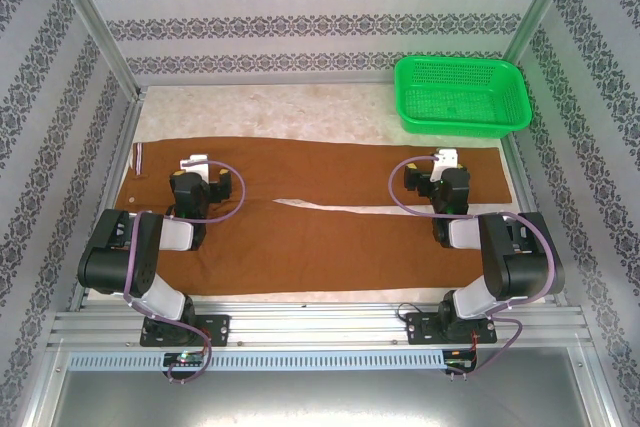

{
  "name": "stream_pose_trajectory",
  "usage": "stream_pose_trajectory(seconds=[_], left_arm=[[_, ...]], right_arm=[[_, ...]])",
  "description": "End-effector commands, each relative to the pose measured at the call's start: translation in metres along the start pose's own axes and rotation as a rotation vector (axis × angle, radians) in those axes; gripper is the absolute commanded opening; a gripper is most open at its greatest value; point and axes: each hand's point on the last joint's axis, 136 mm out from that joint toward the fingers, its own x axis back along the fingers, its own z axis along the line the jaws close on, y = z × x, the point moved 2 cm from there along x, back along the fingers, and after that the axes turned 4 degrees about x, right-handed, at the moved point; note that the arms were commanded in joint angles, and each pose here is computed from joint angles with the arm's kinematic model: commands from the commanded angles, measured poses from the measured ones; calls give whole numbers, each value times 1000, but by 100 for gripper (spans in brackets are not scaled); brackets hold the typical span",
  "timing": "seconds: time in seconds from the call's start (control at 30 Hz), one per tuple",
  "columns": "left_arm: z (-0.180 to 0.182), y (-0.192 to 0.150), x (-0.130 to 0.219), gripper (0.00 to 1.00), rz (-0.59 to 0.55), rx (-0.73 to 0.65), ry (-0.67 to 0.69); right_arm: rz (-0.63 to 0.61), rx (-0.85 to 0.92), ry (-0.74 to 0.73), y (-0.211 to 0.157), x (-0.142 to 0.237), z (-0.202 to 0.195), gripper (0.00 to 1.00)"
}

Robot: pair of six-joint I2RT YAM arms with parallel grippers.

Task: Roll up the long pants

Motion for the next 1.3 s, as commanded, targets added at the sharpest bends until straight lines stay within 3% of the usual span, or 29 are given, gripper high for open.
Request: stream_pose_trajectory(seconds=[0.0,0.2,0.37,0.47,0.6,0.67,0.73,0.77,0.83,1.0,1.07,1.17,1.27], left_arm=[[2,7,-3,100,-8,28,-5],[2,11,-2,100,-17,24,-2],[5,65,-7,100,138,23,63],[-9,89,-22,100,148,153,-75],[-39,98,-62,100,352,157,-225],[-46,103,-74,100,401,153,-249],[-44,109,-75,100,376,161,-242],[-42,111,-74,100,365,179,-245],[-36,114,-73,100,355,222,-264],[3,112,-70,100,281,308,-142],[22,107,-70,100,251,323,-50],[39,105,-67,100,190,340,-13],[81,98,-73,100,268,473,87]], right_arm=[[-33,-10,5,13,-1,-2,98],[-32,-38,-80,15,2,-13,98],[-33,-53,-129,18,4,-21,98],[-35,-54,-129,18,5,-21,98],[-41,-55,-142,19,7,-22,98],[-38,-41,-145,20,6,-20,98],[-46,-16,-174,25,6,-18,98],[-23,-2,-259,34,10,-23,98],[62,7,-234,57,13,-23,98],[86,-110,-273,110,16,-44,98],[143,-179,-276,111,12,-50,98],[184,-193,-309,104,6,-55,98],[209,-218,-334,102,5,-61,98]])
